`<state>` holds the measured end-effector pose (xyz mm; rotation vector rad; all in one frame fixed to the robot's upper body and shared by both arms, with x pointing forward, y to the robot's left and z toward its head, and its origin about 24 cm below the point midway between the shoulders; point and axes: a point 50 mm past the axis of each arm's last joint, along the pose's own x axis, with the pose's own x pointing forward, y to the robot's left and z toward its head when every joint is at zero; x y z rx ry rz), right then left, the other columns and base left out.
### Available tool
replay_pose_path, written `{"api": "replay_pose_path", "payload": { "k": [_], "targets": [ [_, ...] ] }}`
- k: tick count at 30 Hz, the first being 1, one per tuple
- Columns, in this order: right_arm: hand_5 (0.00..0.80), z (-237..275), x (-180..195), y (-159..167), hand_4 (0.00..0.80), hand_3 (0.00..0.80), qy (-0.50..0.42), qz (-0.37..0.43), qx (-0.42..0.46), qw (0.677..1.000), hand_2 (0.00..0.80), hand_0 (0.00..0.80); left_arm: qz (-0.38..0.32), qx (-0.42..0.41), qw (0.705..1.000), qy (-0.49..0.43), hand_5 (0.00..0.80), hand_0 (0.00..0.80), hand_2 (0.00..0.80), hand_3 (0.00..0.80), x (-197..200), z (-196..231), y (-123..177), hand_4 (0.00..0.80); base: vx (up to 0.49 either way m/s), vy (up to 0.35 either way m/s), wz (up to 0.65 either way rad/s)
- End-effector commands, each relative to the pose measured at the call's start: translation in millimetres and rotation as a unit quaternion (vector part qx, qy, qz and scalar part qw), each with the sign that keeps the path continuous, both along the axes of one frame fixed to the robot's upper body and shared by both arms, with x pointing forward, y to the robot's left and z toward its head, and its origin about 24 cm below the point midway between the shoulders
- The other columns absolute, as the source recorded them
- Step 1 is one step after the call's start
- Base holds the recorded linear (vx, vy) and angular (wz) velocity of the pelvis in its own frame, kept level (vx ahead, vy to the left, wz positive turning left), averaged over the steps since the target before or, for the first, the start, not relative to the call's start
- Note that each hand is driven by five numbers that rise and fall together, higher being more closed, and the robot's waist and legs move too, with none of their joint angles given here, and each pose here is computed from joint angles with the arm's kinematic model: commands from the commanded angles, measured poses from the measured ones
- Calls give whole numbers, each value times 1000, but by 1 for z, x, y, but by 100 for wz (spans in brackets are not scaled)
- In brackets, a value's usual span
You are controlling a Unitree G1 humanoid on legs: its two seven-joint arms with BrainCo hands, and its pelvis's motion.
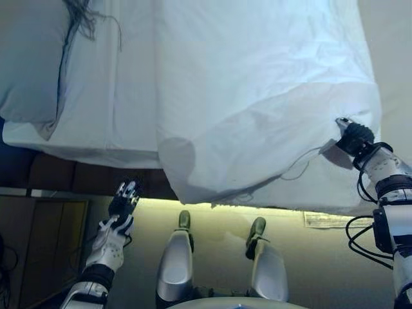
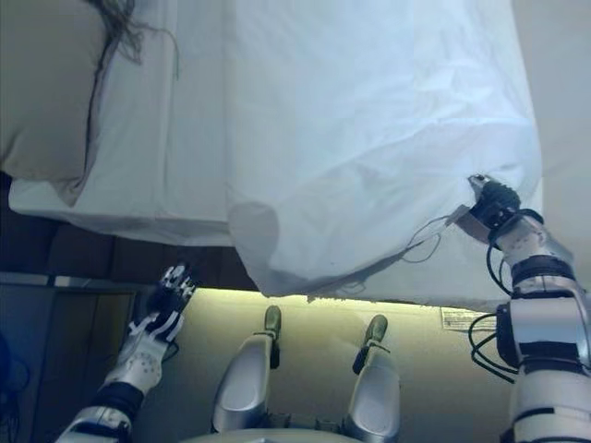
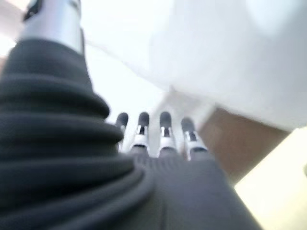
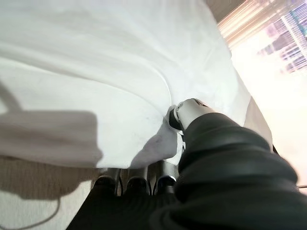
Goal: Make the bed neatly
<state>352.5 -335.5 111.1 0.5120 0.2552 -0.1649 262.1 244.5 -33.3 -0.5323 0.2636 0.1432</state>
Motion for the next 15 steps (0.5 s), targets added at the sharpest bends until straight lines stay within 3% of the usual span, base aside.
{"api": "replay_pose_path", "payload": {
  "k": [1,10,15],
  "targets": [
    [800,13,11,18,800,800,-35,50,-12,998,800,800,-36,20,999,0,0,0,0,0,6,3,-15,0,144,34,-8],
    [800,6,29,69,800,800,-41,88,43,994,800,800,-119,-112,986,-38,0,0,0,0,51,33,-81,0,78,-28,-9],
    [800,5,38,103,800,800,-58,110,76,989,800,800,-172,-203,963,54,0,0,0,0,49,16,-120,0,22,-158,-20]
  ]
}}
